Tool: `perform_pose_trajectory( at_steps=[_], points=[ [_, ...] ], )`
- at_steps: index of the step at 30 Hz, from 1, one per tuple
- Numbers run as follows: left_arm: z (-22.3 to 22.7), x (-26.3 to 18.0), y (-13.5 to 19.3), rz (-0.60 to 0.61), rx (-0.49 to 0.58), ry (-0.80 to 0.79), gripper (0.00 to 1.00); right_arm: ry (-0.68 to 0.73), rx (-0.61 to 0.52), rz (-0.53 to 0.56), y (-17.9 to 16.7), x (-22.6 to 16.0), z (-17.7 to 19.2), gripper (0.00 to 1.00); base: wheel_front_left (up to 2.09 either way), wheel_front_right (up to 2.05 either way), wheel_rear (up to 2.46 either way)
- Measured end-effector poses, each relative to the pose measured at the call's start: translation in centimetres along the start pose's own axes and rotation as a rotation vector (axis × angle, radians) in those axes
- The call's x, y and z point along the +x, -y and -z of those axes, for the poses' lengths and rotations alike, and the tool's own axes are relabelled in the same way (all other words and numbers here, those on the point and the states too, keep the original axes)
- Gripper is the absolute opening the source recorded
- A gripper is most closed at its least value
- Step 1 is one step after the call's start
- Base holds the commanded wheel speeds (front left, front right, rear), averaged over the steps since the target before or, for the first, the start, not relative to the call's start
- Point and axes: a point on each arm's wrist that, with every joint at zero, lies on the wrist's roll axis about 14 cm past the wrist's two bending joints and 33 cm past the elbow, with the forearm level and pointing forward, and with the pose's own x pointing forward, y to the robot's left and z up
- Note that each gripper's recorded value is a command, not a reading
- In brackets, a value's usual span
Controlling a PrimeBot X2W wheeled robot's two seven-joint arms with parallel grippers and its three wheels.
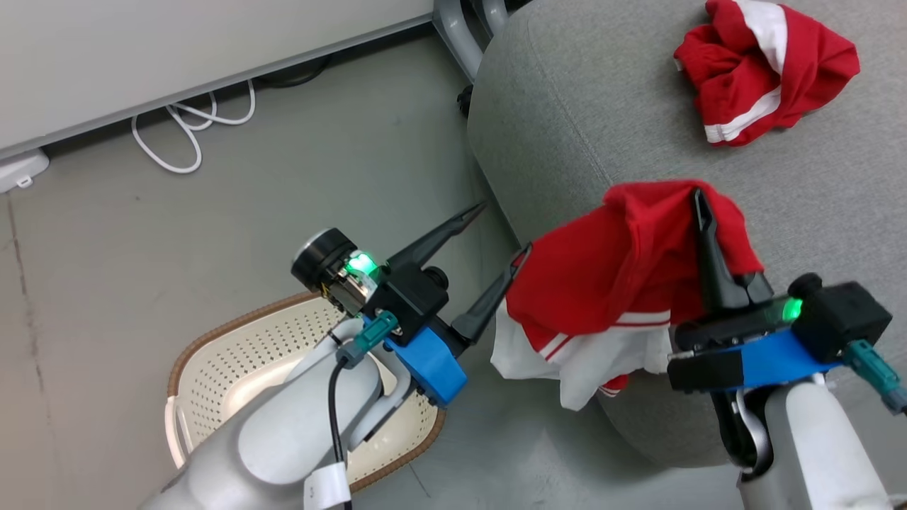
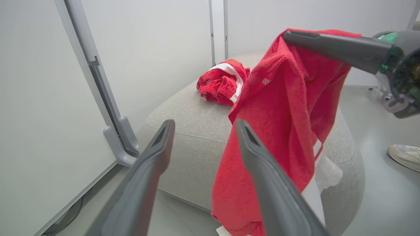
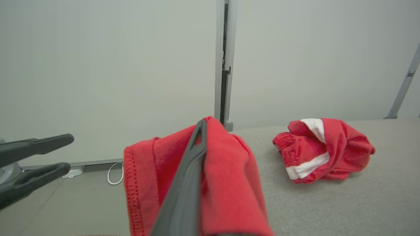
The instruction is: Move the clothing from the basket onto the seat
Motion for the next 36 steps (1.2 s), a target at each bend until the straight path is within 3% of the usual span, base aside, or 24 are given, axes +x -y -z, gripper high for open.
perform_pose_trajectory(
  at_steps=[5,12,19,23,30,36],
  points=[
    [0.5,0.1,-2.2,-0.034,0.004,0.005,1.00,0.076,-0.024,-0.028,-0.6,3.4,-1.9,0.00,0.00,0.00,0.00],
    [2.1,1.0,-5.8,-0.051,0.009,0.018,1.00,0.312,-0.087,0.004,1.2,11.7,-8.4,0.00,0.00,0.00,0.00],
    [6.7,1.1,-8.9,-0.069,-0.026,-0.022,1.00,0.522,-0.259,0.082,5.7,18.2,-14.4,0.00,0.00,0.00,0.00],
    [9.9,0.8,-9.7,-0.072,-0.055,-0.053,1.00,0.544,-0.370,0.168,10.3,20.3,-15.5,0.00,0.00,0.00,0.00],
    [14.0,0.0,-10.2,-0.077,-0.101,-0.097,1.00,0.378,-0.480,0.290,17.2,21.4,-11.2,0.00,0.00,0.00,0.00],
    [14.7,0.2,-10.1,-0.059,-0.106,-0.106,1.00,0.152,-0.470,0.352,20.4,19.4,-3.9,0.00,0.00,0.00,0.00]
  ],
)
